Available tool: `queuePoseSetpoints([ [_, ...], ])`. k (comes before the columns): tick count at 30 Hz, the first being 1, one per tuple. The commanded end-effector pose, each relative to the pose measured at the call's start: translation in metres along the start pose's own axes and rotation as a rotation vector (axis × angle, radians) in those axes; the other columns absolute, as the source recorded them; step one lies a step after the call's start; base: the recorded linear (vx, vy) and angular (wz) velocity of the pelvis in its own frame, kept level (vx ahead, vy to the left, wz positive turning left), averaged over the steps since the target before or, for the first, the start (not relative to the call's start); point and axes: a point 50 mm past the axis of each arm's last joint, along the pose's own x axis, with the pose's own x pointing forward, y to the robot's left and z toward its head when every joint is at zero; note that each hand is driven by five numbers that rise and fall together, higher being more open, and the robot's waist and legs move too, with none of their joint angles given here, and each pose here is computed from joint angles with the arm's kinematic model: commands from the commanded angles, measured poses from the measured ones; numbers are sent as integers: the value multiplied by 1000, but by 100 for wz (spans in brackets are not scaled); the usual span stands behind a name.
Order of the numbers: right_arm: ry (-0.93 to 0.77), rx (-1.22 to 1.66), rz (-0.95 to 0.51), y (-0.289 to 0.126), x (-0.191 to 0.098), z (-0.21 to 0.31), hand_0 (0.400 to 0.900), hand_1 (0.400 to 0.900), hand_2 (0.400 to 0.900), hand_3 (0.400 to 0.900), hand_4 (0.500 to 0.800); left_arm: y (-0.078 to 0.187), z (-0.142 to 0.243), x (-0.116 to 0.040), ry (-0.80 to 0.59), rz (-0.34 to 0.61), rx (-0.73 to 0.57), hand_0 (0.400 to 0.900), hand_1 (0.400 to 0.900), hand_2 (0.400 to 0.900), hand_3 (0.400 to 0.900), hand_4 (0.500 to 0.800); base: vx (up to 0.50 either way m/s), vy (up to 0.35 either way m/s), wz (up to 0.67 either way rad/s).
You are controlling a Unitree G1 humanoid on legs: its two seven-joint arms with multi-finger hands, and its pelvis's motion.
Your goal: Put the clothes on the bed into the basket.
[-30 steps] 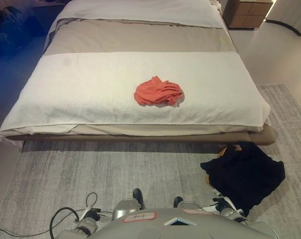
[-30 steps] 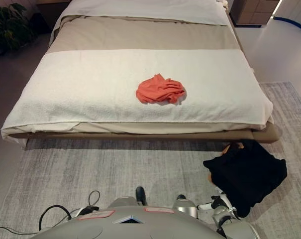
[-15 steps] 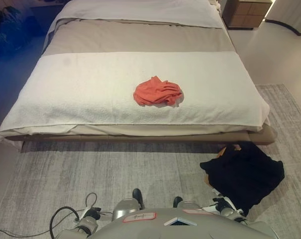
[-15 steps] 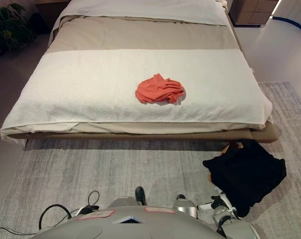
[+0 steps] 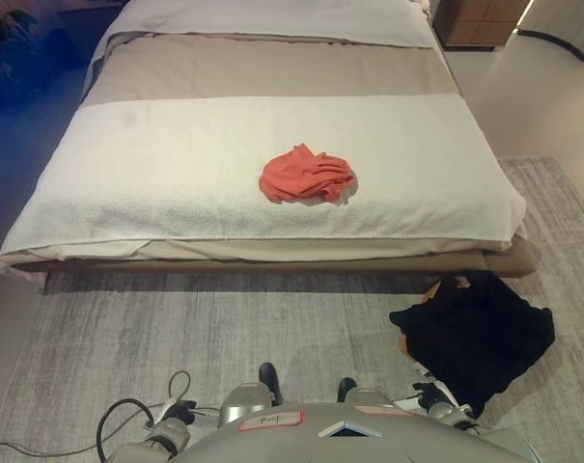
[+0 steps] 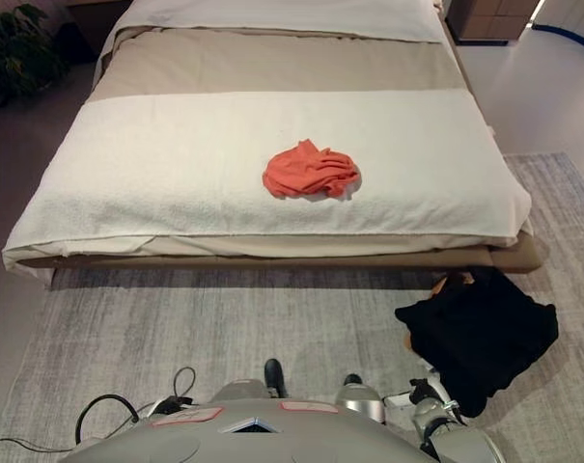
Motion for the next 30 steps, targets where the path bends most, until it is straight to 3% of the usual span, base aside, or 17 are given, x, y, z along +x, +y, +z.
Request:
queuePoseSetpoints([
  [1,-84,-24,-106,-35,3,38,900,900,900,900,800,22,12,2,18,56,-22,900,900,900,900,800,-20,-87,-12],
  [13,-204,-11,-155,-63,0,72,900,900,900,900,800,30,25,2,-22,58,-92,900,900,900,900,800,46,-148,-28],
  [19,-159,-40,-156,-63,2,59,900,900,900,900,800,20,3,2,41,35,-110,900,900,900,900,800,382,49,-51],
  [25,-161,-49,-147,-62,2,61,900,900,900,900,800,16,-14,1,86,33,-134,900,900,900,900,800,564,194,-65],
  [30,-194,-53,-113,-55,0,71,900,900,900,900,800,19,-22,1,112,36,-158,900,900,900,900,800,730,452,-48],
])
